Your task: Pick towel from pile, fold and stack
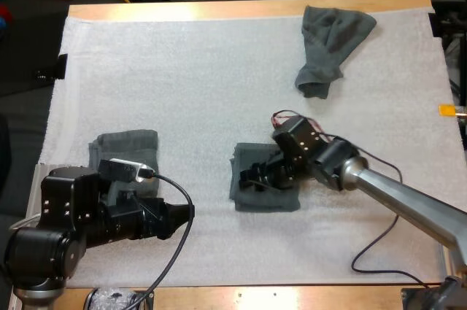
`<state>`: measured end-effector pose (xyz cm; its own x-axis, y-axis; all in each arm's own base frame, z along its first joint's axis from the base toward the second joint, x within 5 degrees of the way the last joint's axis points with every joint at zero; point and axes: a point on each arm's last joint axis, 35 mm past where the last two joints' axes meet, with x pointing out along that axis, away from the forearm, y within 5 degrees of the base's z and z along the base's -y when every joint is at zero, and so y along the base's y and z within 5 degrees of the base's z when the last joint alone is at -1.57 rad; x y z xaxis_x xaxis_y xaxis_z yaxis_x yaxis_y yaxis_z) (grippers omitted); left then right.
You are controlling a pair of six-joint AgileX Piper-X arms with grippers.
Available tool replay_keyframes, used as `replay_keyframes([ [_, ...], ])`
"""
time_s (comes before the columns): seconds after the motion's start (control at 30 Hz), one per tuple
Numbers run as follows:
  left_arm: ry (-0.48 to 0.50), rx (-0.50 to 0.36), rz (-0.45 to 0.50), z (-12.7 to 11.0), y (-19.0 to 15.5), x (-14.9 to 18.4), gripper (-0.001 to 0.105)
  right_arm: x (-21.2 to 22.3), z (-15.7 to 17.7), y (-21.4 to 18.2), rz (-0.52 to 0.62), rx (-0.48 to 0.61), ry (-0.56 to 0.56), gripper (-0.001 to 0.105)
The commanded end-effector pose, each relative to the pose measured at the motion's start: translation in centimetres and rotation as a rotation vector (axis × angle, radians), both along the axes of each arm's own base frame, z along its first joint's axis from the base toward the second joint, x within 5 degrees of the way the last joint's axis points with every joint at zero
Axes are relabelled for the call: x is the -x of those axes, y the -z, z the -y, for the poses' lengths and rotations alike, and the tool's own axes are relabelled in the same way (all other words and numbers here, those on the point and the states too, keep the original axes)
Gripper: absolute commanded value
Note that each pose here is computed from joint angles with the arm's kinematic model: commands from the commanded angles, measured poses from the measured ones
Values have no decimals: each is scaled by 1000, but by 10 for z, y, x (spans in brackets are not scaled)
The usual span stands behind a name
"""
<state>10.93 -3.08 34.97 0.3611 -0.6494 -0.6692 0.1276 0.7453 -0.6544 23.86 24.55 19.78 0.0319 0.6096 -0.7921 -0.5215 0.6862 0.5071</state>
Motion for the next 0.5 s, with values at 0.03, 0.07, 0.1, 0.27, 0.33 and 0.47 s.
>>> replay_keyframes([
  [0.03,10,-1,18,0,-3,0,70,4,7,-13,43,41,11,65],
  [0.07,10,-1,18,0,-3,0,70,6,10,-18,54,54,19,71],
  [0.1,10,-1,18,0,-3,0,70,9,13,-25,73,61,23,75],
  [0.27,10,0,29,0,-3,-1,70,20,26,-52,153,73,15,79],
  [0.33,10,0,35,0,-4,-1,70,24,30,-62,173,60,17,79],
  [0.47,10,1,54,0,-2,-4,70,34,41,-83,222,55,39,79],
])
